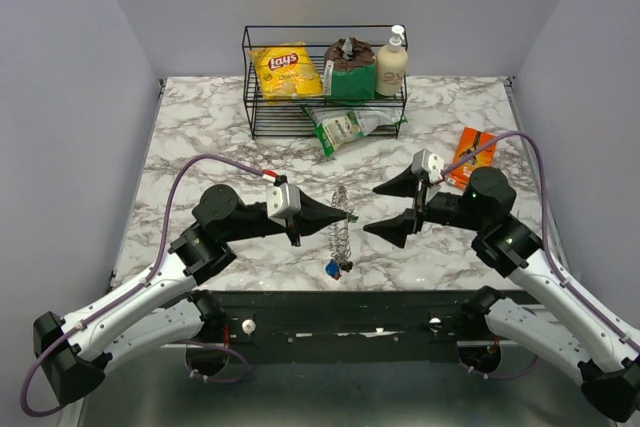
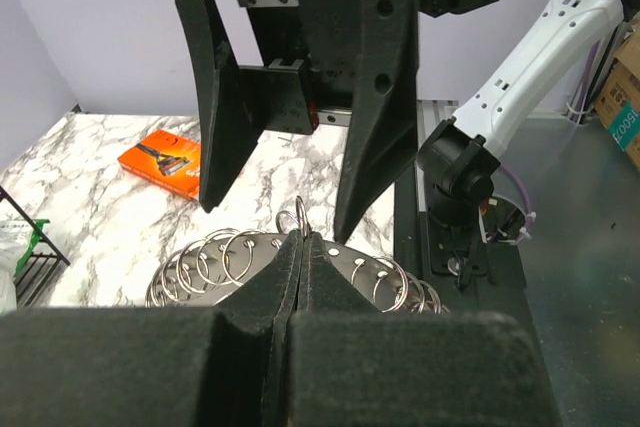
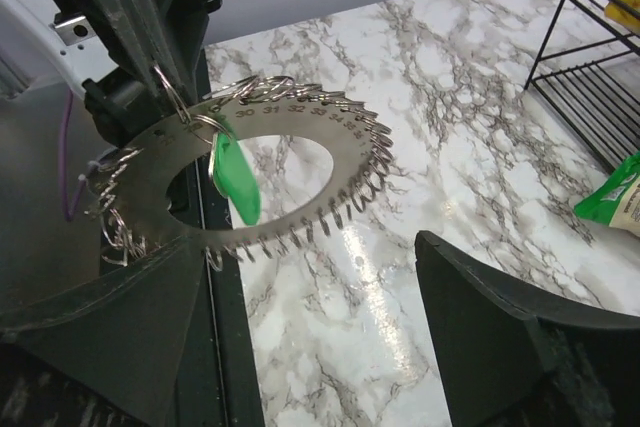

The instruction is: Put the keys on the keyring

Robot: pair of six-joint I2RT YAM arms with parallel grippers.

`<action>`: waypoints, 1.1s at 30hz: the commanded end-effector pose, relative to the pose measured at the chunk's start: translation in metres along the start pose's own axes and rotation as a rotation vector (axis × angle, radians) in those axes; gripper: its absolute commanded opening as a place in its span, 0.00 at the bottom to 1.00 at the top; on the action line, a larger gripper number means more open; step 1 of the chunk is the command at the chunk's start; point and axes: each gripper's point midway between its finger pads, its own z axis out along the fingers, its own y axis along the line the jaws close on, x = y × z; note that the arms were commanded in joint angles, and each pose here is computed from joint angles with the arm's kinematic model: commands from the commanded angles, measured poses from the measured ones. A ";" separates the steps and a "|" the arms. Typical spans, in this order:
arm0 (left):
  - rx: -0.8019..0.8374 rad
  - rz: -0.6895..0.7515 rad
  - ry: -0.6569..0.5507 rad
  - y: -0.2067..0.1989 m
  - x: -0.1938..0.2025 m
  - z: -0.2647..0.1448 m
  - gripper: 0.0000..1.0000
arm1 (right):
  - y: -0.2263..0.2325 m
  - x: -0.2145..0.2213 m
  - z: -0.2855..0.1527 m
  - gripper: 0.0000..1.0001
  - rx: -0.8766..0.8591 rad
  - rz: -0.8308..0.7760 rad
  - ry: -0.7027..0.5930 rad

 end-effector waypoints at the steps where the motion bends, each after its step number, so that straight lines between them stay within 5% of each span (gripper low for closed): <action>1: -0.020 0.051 -0.053 0.003 -0.018 0.000 0.00 | 0.001 -0.002 -0.003 0.95 0.008 -0.023 -0.020; 33: -0.066 0.037 0.002 0.018 0.006 0.008 0.00 | 0.006 -0.003 -0.007 1.00 -0.004 -0.040 -0.044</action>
